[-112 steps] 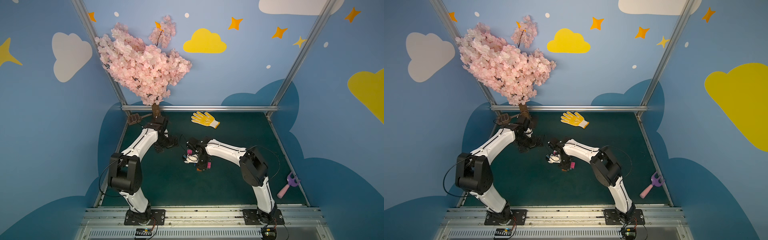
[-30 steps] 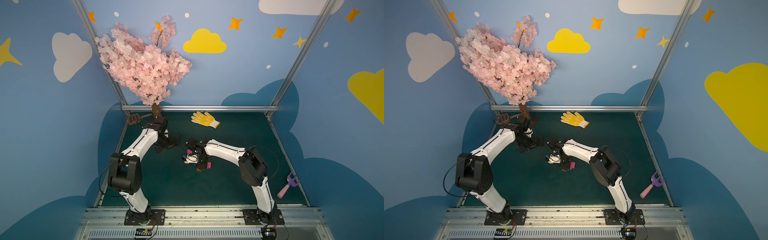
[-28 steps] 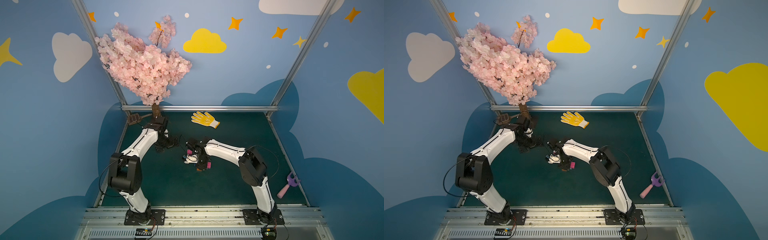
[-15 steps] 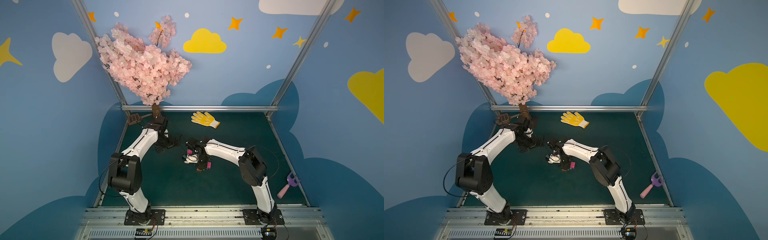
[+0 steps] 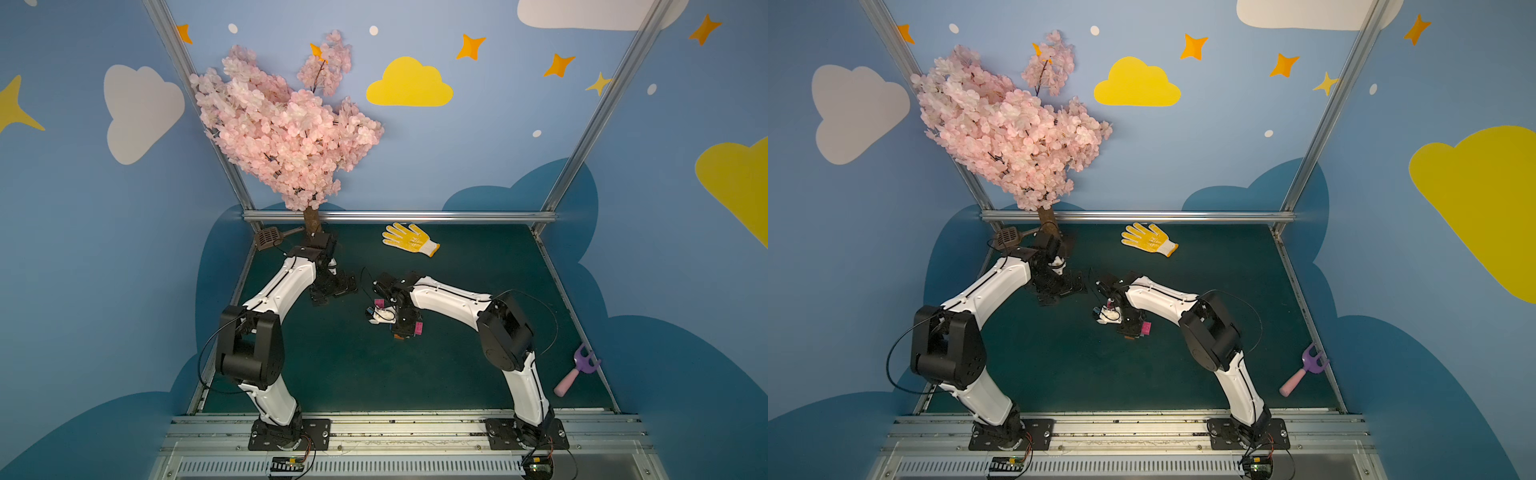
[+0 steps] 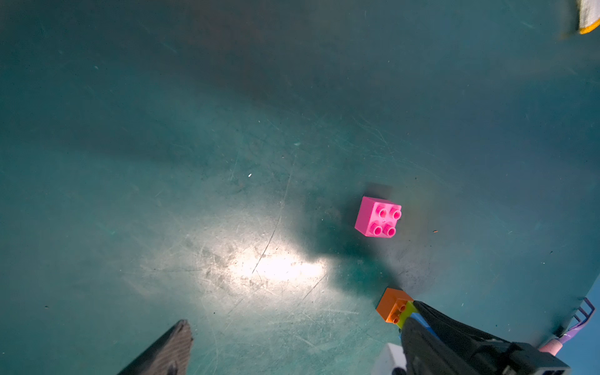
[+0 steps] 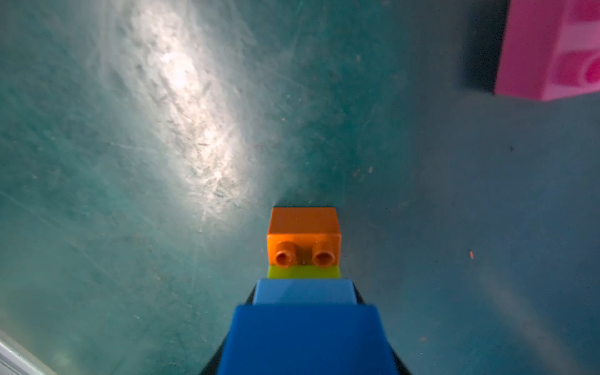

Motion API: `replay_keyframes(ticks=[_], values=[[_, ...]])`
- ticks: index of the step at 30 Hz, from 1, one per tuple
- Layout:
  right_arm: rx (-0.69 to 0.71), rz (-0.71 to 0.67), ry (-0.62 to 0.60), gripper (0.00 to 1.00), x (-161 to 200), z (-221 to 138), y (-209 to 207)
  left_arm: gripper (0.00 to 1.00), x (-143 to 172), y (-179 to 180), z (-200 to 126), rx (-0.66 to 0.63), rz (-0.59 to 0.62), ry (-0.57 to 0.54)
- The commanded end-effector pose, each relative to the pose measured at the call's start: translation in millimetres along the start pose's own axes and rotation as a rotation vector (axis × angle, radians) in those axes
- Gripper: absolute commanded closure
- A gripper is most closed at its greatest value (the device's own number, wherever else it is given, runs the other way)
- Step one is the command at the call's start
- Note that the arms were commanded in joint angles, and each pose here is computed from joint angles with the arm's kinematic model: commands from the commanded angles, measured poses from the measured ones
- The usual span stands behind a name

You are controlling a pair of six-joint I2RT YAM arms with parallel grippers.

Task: Assemble the letter y with lego
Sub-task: Assemble the lego brick with the lego brick, then pick up the lego brick from the center of the board.

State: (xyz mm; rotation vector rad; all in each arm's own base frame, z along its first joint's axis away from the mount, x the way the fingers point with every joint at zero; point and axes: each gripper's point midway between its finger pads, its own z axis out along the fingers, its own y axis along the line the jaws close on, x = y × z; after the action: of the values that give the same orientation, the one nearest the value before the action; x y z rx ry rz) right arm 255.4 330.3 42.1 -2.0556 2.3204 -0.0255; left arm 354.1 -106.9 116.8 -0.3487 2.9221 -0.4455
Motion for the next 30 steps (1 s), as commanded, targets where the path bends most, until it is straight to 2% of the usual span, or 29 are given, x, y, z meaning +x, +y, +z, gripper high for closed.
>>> replay_keyframes(ticks=[1, 11, 17, 30], values=[[0.019, 0.01, 0.033, 0.65, 4.1, 9.2, -7.8, 0.0, 3.3, 1.7, -1.4, 0.003, -0.001, 0.006], [0.004, 0.006, 0.033, 0.64, 2.6, 11.1, -5.4, 0.0, 3.3, 1.7, -1.5, 0.004, -0.001, 0.006], [0.002, 0.004, 0.028, 0.6, 1.3, 10.8, -4.9, 0.0, 3.3, 1.7, -1.5, 0.004, -0.001, 0.006], [-0.002, 0.01, 0.019, 0.6, -2.8, 10.8, -5.4, 0.0, 3.3, 2.7, -1.1, 0.001, -0.004, 0.006]])
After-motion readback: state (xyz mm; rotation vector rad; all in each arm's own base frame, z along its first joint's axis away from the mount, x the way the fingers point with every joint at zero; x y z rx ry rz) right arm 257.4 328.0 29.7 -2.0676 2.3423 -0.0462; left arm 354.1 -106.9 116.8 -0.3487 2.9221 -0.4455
